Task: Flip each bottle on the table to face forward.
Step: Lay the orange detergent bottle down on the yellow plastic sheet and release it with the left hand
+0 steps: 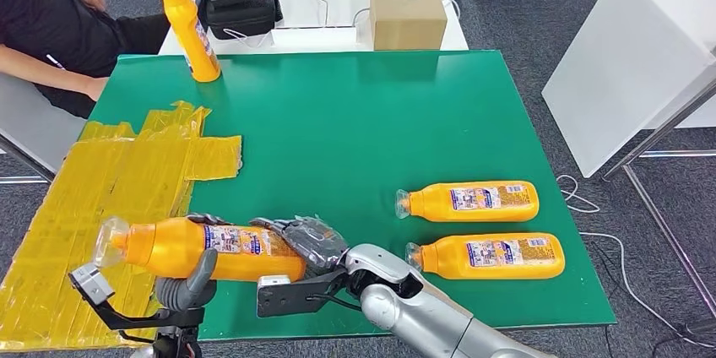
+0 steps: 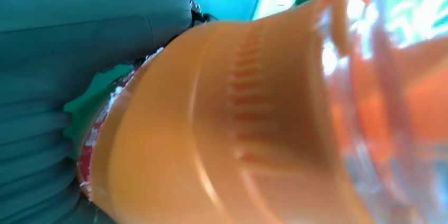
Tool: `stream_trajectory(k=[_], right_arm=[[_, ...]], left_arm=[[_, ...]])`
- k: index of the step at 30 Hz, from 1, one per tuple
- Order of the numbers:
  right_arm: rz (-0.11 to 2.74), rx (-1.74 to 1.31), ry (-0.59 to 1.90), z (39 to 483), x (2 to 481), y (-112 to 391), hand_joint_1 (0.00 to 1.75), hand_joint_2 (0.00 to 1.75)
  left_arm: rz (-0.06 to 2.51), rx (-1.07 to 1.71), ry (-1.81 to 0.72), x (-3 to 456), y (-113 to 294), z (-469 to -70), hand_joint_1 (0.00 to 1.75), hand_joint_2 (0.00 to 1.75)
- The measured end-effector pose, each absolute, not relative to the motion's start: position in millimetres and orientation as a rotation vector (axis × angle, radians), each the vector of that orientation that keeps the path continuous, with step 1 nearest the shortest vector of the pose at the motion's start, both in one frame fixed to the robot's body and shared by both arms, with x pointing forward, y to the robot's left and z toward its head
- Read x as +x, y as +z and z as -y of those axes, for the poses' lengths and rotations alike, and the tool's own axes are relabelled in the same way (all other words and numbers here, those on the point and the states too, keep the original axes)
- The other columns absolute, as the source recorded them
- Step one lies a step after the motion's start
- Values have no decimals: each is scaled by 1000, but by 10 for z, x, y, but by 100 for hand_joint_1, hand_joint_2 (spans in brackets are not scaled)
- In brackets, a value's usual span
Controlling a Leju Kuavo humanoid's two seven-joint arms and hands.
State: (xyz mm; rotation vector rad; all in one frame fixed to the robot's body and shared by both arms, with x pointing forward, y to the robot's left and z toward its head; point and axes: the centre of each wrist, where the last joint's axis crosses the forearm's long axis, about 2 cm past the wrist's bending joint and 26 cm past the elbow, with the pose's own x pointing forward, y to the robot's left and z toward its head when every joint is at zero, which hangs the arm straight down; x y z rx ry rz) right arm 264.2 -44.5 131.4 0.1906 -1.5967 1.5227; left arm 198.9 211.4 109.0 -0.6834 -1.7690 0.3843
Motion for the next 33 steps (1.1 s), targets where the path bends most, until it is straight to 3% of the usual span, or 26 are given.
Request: stream_trajectory(k=[1,5,13,21,26,33], right_arm=[[1595,187,1525,451,2630,1299,0,0],[1608,159,1479,526,2559,1221,0,0],[1694,14,1232,1199,2212,1098,0,0],[1746,-167,1082,2027,1982,1300,0,0],[1738,-249,1064,2450,1914,1433,0,0],[1730,-286,1080,2690,1869,1537,0,0]], left_arm=[[1777,-672,373,1995,1095,-2113,175,175],[1861,-437,270,2042,1143,-2134,175,175],[2101,597,-172,2271,1479,-2448,175,175],[1937,1543,-648,2248,1640,-2718,175,175],[1832,1702,-800,2262,1584,-2818,175,175],[1632,1636,-939,2378,1476,-2904,175,175]])
